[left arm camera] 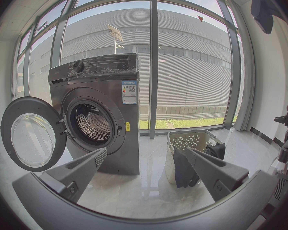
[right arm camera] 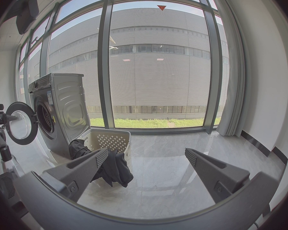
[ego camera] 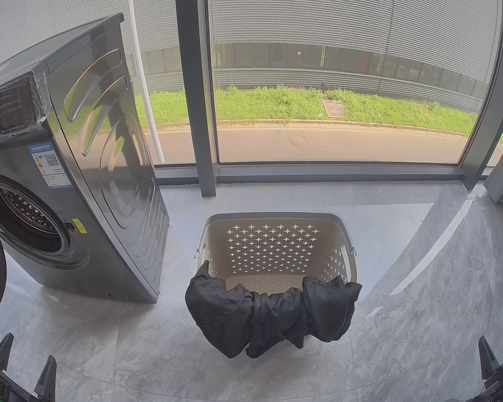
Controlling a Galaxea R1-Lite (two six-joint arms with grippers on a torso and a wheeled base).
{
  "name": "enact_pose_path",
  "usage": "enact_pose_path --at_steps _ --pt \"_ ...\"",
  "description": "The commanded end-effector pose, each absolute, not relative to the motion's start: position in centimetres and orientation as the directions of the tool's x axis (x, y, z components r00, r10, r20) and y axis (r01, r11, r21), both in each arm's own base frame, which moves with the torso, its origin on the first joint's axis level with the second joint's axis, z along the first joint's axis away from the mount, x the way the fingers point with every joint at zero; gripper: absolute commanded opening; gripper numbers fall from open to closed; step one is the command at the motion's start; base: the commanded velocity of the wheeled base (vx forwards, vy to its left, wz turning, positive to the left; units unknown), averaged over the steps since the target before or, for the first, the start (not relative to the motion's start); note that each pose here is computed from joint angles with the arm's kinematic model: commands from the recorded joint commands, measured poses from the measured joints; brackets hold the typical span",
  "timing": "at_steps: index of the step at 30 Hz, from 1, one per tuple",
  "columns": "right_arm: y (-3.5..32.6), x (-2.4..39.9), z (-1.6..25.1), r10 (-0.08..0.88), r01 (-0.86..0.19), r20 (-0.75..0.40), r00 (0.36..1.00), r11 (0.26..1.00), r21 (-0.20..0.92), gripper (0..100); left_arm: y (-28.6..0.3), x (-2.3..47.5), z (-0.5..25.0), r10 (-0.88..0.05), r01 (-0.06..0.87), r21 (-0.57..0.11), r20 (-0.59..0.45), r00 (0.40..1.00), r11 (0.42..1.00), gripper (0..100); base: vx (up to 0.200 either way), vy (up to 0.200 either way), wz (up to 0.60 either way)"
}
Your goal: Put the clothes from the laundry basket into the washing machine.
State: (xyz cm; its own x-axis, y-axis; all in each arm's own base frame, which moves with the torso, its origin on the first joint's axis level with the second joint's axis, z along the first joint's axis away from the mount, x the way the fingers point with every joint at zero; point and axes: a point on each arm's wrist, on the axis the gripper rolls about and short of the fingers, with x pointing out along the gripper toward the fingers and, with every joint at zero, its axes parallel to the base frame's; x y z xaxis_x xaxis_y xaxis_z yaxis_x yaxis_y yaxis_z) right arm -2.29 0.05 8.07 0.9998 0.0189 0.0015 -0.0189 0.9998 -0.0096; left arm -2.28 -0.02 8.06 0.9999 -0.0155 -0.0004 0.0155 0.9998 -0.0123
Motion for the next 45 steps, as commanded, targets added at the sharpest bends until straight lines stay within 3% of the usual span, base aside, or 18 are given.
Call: enact_pose_path --at_steps 1,7,9,11,15,18,22,25,32,45 --pt "0.1 -2.2 7.6 0.017 -0.017 -0.008 1.000 1.000 -0.009 100 0.0 -2.3 7.6 -0.015 0.015 -0.014 0.000 1.000 1.000 100 0.000 0.000 0.00" --pt "0.1 -2.3 7.9 0.017 -0.017 0.018 1.000 1.000 0.000 100 0.0 -2.3 7.6 -0.015 0.015 -0.012 0.002 1.000 1.000 100 0.000 0.000 0.00" --pt "0.1 -3.4 11.7 0.029 -0.033 0.201 0.979 0.999 0.016 100 0.0 -2.3 7.6 -0.017 0.017 -0.014 0.000 1.000 1.000 100 0.000 0.000 0.00" --pt "0.1 -4.2 14.2 0.058 -0.067 0.241 0.969 0.997 0.031 100 0.0 -2.3 7.6 -0.017 0.017 -0.012 0.000 1.000 1.000 100 0.000 0.000 0.00" --pt "0.1 -1.8 14.9 0.206 -0.206 0.006 0.979 0.977 0.048 100 0.0 -2.3 7.6 -0.017 0.017 -0.012 0.000 1.000 1.000 100 0.000 0.000 0.00" --pt "0.7 1.7 15.3 0.350 -0.334 -0.187 0.918 0.936 0.112 100 0.0 -2.3 7.6 -0.017 0.017 -0.012 0.002 1.000 1.000 100 0.000 0.000 0.00" --pt "2.1 5.1 15.6 0.484 -0.463 -0.263 0.835 0.875 0.142 100 0.0 -2.3 7.6 -0.015 0.015 -0.014 0.000 1.000 1.000 100 0.000 0.000 0.00" --pt "3.1 7.2 15.5 0.525 -0.506 -0.327 0.786 0.850 0.148 100 0.0 -2.3 7.6 -0.015 0.015 -0.014 0.002 1.000 1.000 100 0.000 0.000 0.00" --pt "5.5 13.2 14.6 0.512 -0.490 -0.454 0.729 0.854 0.176 100 0.0 -2.3 7.6 -0.015 0.015 -0.015 0.000 1.000 1.000 100 0.000 0.000 0.00" --pt "9.6 21.8 10.1 0.442 -0.440 -0.530 0.724 0.887 0.139 100 0.0 -2.3 7.6 -0.017 0.017 -0.017 0.002 1.000 1.000 100 0.000 0.000 0.00"
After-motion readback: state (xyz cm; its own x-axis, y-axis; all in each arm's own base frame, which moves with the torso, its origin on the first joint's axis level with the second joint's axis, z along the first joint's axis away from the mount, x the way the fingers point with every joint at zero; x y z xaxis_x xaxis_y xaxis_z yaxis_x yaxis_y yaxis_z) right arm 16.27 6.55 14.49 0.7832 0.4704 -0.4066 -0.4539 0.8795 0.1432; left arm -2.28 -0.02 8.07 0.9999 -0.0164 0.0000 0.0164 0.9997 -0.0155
